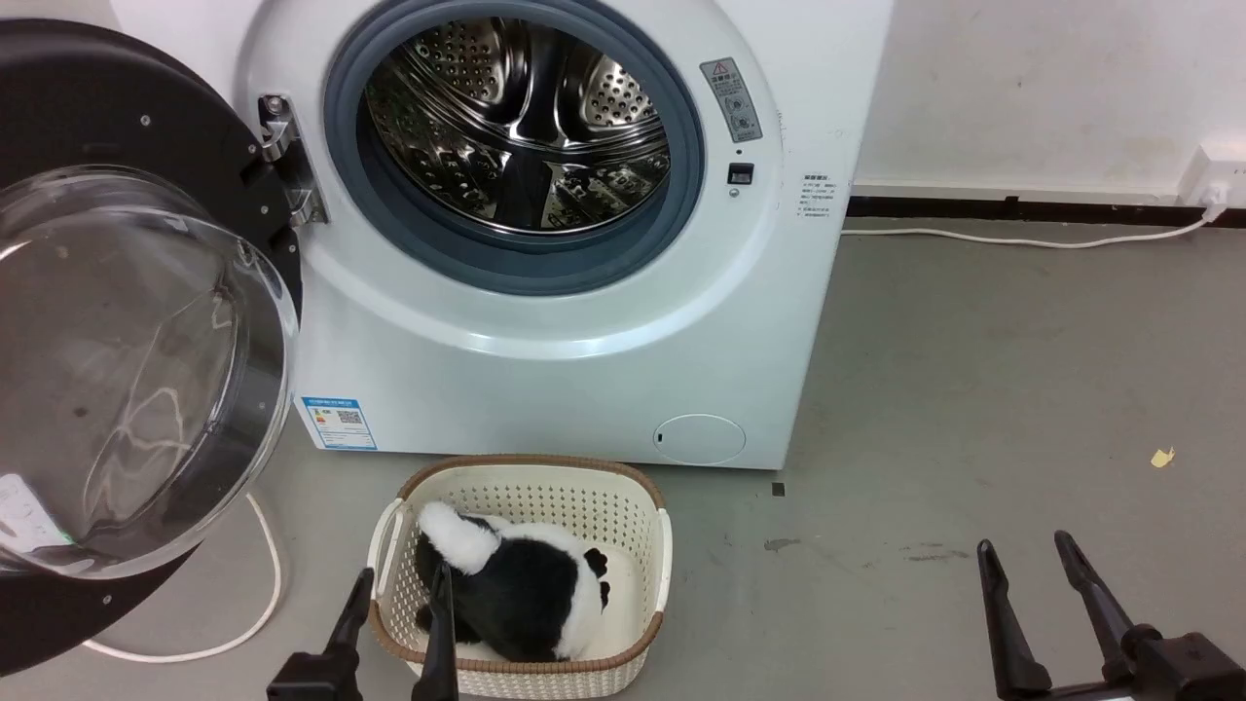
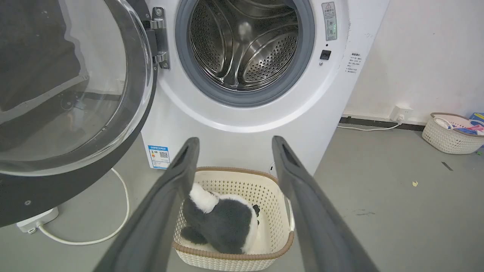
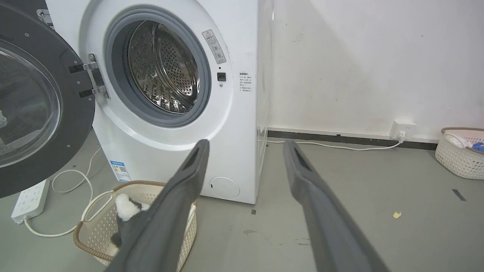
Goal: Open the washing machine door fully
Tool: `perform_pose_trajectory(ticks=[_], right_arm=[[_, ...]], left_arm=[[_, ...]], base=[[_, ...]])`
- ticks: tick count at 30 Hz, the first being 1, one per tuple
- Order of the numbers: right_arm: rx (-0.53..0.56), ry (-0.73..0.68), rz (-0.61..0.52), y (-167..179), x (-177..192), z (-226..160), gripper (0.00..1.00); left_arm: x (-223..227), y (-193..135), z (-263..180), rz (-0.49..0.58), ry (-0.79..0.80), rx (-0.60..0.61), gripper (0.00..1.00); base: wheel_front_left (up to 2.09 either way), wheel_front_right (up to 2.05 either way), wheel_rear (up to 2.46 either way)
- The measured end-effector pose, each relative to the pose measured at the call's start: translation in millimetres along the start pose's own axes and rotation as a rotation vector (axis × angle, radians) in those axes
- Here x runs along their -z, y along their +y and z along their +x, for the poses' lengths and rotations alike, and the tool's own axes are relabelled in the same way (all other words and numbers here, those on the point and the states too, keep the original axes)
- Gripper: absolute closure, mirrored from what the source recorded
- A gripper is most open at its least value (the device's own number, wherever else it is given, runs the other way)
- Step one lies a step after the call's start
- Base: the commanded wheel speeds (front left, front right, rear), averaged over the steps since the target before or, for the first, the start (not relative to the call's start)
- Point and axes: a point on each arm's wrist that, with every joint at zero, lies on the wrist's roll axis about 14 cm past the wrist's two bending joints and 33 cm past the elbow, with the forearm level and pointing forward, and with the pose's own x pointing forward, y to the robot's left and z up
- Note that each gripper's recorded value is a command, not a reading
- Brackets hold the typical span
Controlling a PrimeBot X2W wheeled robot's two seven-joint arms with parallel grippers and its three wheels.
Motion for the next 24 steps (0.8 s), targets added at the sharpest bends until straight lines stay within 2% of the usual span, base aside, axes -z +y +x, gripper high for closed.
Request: perform_pose_trajectory(ticks=[17, 18, 24], right_arm=[[0.000, 0.034, 0.009, 1.5, 10.9, -2.0, 0.00], [-0.001, 0.035, 0.010, 1.8, 11.4, -1.8, 1.00], [0.000, 0.037, 0.009, 1.6, 11.5, -1.7, 1.00]], left_arm=[[5.3, -3.1, -4.2, 0.023, 0.011, 0.007, 0.00], [5.9, -3.9, -4.2, 0.020, 0.013, 0.009, 1.00], [5.9, -3.9, -4.1, 0.019, 0.014, 0.009, 1.00]], base=[[0.00, 0.00, 0.00], [0.00, 0.00, 0.00], [0.00, 0.00, 0.00]])
